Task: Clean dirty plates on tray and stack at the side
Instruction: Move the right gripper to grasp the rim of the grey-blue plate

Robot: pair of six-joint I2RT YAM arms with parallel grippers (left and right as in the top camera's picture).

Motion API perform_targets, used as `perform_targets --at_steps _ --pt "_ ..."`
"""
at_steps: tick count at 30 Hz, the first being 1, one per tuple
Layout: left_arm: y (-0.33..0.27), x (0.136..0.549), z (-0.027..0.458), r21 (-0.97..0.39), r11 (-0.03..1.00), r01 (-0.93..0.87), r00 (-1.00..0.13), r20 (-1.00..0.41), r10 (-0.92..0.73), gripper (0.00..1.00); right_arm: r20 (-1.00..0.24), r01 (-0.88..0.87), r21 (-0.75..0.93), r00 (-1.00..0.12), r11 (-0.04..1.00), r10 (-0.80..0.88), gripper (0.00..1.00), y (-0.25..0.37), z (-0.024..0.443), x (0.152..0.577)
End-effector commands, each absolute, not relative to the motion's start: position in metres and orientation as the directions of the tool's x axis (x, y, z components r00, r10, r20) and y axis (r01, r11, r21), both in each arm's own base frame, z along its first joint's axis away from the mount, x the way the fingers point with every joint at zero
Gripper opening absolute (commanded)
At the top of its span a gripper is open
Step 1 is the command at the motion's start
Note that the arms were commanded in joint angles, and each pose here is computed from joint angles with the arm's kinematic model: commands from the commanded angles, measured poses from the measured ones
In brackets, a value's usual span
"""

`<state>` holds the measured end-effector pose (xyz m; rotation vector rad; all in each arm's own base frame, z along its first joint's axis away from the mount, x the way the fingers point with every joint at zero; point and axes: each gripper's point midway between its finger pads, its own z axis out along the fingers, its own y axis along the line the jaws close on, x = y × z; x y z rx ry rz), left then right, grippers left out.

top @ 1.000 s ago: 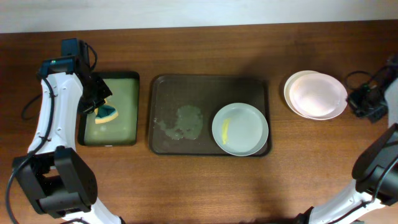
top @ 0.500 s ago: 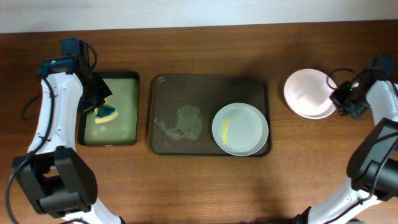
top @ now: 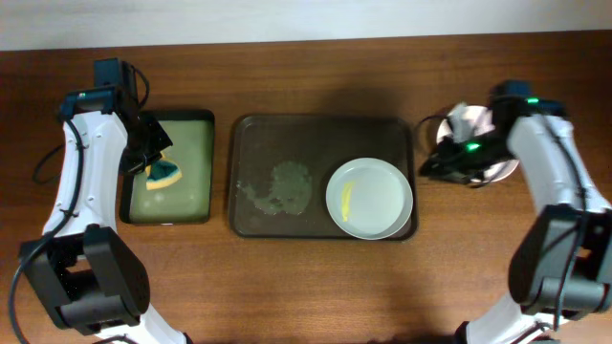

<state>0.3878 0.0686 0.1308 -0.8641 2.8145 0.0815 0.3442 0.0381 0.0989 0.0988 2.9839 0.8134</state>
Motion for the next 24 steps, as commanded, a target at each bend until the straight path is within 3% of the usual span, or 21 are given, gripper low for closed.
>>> perform_targets --at_steps 1,2,4,5,7,11,13,21,24 --pt "0.068 0.385 0.132 -0.008 0.825 -0.565 -0.807 -0.200 -0.555 0.00 -0.013 -0.019 0.300 -1.000 0.954 -0.016 0.68 0.053 0.063 0.335" --pt "0.068 0.385 0.132 -0.008 0.825 -0.565 -0.807 -0.199 -0.555 0.00 -0.057 -0.076 0.213 -0.996 0.974 -0.065 0.81 0.055 0.055 0.342" --pt "0.068 0.385 0.132 -0.008 0.825 -0.565 -0.807 -0.200 -0.555 0.00 -0.150 -0.136 0.149 -0.982 0.979 -0.114 0.81 0.059 0.054 0.363" --pt "0.068 0.385 0.132 -0.008 0.825 -0.565 -0.807 -0.200 -0.555 0.00 -0.189 -0.156 0.144 -0.974 0.977 -0.128 0.78 0.061 0.055 0.372" --pt "0.068 0.385 0.132 -0.008 0.825 -0.565 -0.807 -0.200 -0.555 0.00 -0.227 -0.172 0.138 -0.964 0.975 -0.138 0.63 0.061 0.056 0.382" --pt "0.066 0.386 0.132 -0.024 0.826 -0.563 -0.808 -0.196 -0.556 0.00 -0.180 -0.194 0.181 -0.970 0.964 -0.162 0.54 0.068 0.039 0.375" --pt "0.064 0.387 0.132 -0.035 0.828 -0.560 -0.808 -0.194 -0.555 0.00 -0.105 -0.176 0.189 -0.982 0.966 -0.158 0.53 0.067 0.024 0.363" --pt "0.063 0.387 0.132 -0.034 0.832 -0.554 -0.813 -0.195 -0.549 0.00 -0.013 -0.157 0.189 -0.987 0.969 -0.158 0.52 0.064 0.006 0.337" --pt "0.063 0.387 0.132 -0.034 0.832 -0.554 -0.813 -0.194 -0.549 0.00 0.045 -0.077 0.192 -0.995 0.978 -0.087 0.37 0.063 0.004 0.325"
